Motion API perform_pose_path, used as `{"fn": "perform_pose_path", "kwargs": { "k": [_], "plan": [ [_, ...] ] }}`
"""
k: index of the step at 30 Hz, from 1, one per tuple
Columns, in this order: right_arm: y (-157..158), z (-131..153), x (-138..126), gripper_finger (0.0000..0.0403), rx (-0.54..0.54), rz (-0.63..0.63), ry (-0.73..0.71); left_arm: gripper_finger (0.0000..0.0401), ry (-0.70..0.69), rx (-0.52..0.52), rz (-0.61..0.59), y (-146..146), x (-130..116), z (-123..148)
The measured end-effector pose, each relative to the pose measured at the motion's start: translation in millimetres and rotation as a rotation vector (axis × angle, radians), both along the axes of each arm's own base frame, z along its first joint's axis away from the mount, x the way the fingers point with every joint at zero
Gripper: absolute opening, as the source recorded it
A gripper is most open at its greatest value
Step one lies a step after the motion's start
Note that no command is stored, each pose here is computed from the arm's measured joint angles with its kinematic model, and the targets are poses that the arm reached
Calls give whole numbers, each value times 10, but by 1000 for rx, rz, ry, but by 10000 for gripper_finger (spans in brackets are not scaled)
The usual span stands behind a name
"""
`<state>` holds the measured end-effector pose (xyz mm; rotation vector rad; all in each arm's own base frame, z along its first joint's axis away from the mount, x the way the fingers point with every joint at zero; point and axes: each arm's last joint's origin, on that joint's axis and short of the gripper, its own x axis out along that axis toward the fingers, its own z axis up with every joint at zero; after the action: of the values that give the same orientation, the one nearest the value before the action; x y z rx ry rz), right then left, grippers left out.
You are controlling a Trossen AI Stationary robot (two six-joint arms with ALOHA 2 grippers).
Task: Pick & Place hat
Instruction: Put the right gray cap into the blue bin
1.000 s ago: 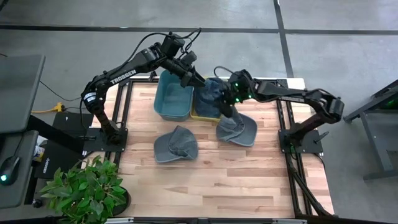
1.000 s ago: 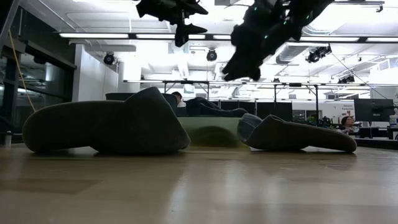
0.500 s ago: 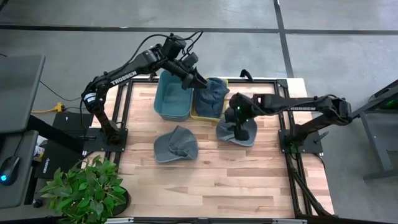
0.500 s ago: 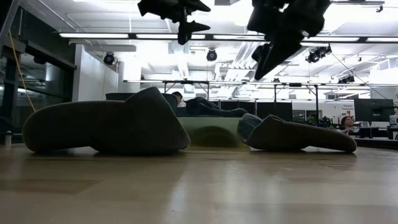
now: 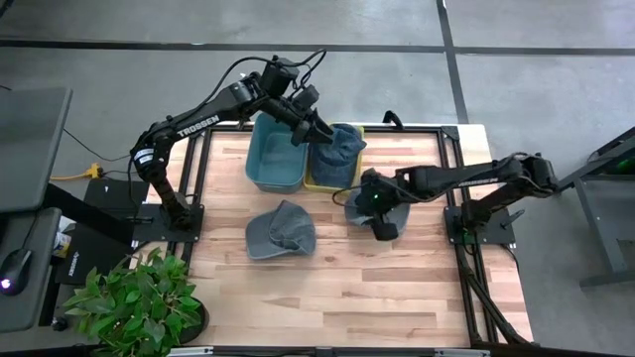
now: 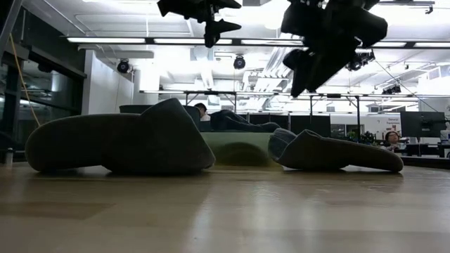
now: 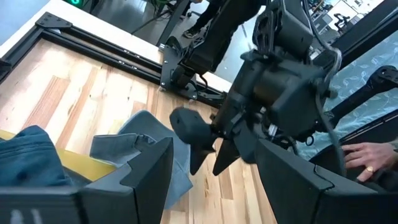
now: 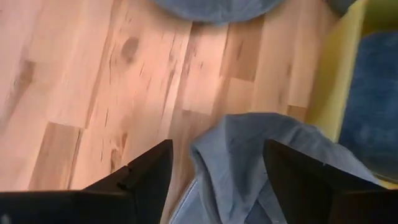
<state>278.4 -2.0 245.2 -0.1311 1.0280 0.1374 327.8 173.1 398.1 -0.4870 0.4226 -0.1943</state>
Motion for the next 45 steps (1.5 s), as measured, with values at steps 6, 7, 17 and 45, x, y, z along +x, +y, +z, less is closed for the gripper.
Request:
{"fn": "perform_pose_path", "kwargs": {
  "k": [6, 7, 17, 45],
  "plan": [
    [126, -206, 99, 263, -50, 8, 79, 225, 5, -3, -1, -2, -2, -4],
    [140, -239, 114, 265, -51, 1, 91, 225, 5, -4, 0, -2, -2, -5],
    [223, -526, 217, 266, -50, -58, 195, 225, 8, -5, -1, -3, -3, -7],
    [213, -721, 233, 77, -43, -236, 290, 225, 7, -6, -2, -3, -3, -7]
  ]
}}
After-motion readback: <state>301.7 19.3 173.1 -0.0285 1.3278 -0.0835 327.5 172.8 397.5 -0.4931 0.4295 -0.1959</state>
